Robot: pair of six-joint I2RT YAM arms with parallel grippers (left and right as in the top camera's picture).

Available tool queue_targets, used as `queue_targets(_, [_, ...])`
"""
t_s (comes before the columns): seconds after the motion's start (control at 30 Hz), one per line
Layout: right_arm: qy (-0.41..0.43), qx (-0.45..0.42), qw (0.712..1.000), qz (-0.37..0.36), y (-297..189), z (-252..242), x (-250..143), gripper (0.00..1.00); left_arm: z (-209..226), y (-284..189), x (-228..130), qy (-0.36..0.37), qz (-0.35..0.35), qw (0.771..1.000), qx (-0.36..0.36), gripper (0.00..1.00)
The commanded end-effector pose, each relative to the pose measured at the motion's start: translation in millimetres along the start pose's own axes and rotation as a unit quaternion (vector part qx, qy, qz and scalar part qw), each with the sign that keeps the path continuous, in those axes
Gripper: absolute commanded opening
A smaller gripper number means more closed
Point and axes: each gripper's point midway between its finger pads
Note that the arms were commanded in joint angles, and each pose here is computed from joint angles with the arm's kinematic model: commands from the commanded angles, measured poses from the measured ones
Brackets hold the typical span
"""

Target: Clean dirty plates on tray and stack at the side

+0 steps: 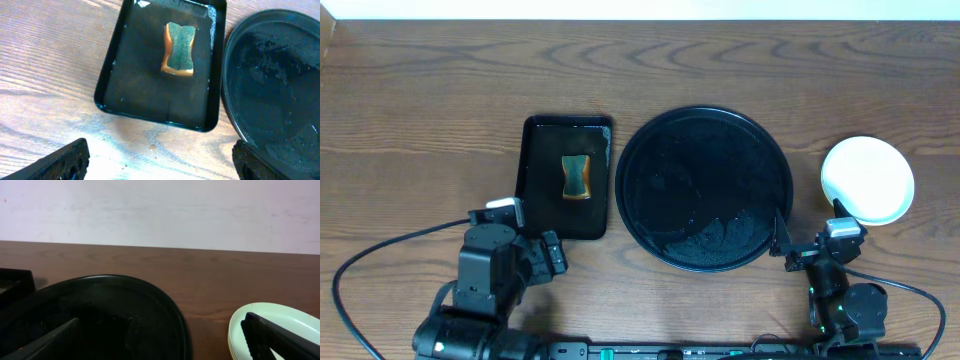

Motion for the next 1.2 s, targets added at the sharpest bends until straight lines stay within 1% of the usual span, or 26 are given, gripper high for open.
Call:
queue_targets(0.0, [-0.008,0.007,1.0,-0.002,0,3,0,0.99,5,-2,2,0.002,-0.02,1.0,0.005,0.93])
queue_targets(0.07, [-0.008,0.007,1.0,-0.002,0,3,0,0.99,6,-1,4,-0.001,-0.039,0.999,-0.003,0.92])
queue_targets(0.17, [-0.008,0.007,1.0,-0.002,0,3,0,0.99,7,3,10,0.009,-0.085,0.996,-0.022,0.92])
queue_targets(0.33, [-0.008,0.007,1.0,-0.002,0,3,0,0.99,11,13,19,0.011,-0.163,0.985,-0.053,0.92])
queue_targets(0.43, [-0.008,0.007,1.0,-0.002,0,3,0,0.99,6,17,25,0.038,-0.213,0.973,-0.082,0.92])
queue_targets(0.5, [-0.008,0.007,1.0,-0.002,0,3,0,0.99,0,18,30,0.065,-0.246,0.962,-0.102,0.92])
queue_targets(0.6, [-0.008,0.007,1.0,-0.002,0,3,0,0.99,-5,18,39,0.086,-0.298,0.943,-0.119,0.92])
queue_targets(0.7, [-0.008,0.007,1.0,-0.002,0,3,0,0.99,-9,19,45,0.098,-0.341,0.926,-0.133,0.92])
queue_targets(0.8, [-0.008,0.007,1.0,-0.002,0,3,0,0.99,-11,21,49,0.103,-0.375,0.91,-0.145,0.89])
queue_targets(0.87, [-0.008,0.007,1.0,-0.002,0,3,0,0.99,-11,26,48,0.103,-0.385,0.905,-0.149,0.84])
queue_targets(0.9, [-0.008,0.007,1.0,-0.002,0,3,0,0.99,-11,28,47,0.104,-0.384,0.905,-0.151,0.8])
queue_targets(0.93, [-0.008,0.007,1.0,-0.002,0,3,0,0.99,-11,30,45,0.105,-0.38,0.907,-0.149,0.71])
queue_targets(0.97, [-0.008,0.007,1.0,-0.002,0,3,0,0.99,-9,33,43,0.106,-0.373,0.91,-0.146,0.69])
queue_targets(1.07, [-0.008,0.007,1.0,-0.002,0,3,0,0.99,-2,46,32,0.109,-0.341,0.924,-0.131,0.7])
queue_targets(1.13, [-0.008,0.007,1.0,-0.002,0,3,0,0.99,2,55,22,0.111,-0.316,0.934,-0.123,0.83])
queue_targets(1.17, [-0.008,0.007,1.0,-0.002,0,3,0,0.99,3,57,20,0.112,-0.309,0.936,-0.122,0.84])
Point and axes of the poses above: each gripper's point midway between its finger pads, its own y axis out along the fingers, its own z axis along the line the jaws close on, x = y × z, and after that the axes turned 13 degrees about -y, right-handed
